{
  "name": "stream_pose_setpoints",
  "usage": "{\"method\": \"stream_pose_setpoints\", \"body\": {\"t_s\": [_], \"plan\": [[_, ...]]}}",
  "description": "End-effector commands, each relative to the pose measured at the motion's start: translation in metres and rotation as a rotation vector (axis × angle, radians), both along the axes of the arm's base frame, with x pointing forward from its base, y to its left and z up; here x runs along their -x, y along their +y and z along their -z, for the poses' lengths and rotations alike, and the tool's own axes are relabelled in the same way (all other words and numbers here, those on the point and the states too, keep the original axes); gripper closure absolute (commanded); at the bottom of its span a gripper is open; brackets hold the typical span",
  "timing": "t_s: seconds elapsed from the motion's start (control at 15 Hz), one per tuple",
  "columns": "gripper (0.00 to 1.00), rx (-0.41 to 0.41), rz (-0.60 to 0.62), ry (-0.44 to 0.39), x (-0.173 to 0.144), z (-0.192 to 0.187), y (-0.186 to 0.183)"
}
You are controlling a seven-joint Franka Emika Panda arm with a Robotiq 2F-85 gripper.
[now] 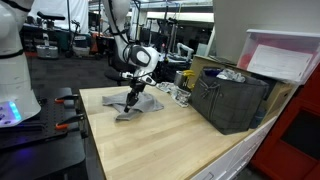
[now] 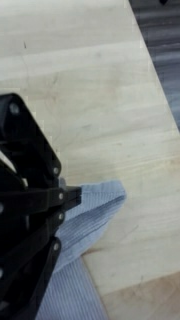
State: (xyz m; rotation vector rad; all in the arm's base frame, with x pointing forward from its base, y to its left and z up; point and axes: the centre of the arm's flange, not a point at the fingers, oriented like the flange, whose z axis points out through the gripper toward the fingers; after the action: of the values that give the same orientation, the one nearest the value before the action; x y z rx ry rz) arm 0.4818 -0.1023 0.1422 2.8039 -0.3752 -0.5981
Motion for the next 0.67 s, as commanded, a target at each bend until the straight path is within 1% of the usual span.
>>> {"method": "stream_pose_setpoints", "body": {"t_s": [0.0,0.13,0.27,0.33,0.4,0.47,0.53,0.6], "plan": [[1.0,0.192,0.021,0.009,-0.013,-0.019,-0.023],[1.0,0.292,0.008,-0.01,-0.029,-0.032,-0.032],[1.0,0.388,-0.016,-0.033,-0.049,-0.046,-0.033],[0.74,0.43,-0.021,-0.044,-0.057,-0.052,-0.031],[0.72,0.454,-0.027,-0.058,-0.065,-0.058,-0.028],[0.66,0.481,-0.038,-0.069,-0.071,-0.064,-0.024],[0.57,0.498,-0.046,-0.08,-0.076,-0.069,-0.018],[0.51,0.511,-0.053,-0.092,-0.08,-0.073,-0.014]]}}
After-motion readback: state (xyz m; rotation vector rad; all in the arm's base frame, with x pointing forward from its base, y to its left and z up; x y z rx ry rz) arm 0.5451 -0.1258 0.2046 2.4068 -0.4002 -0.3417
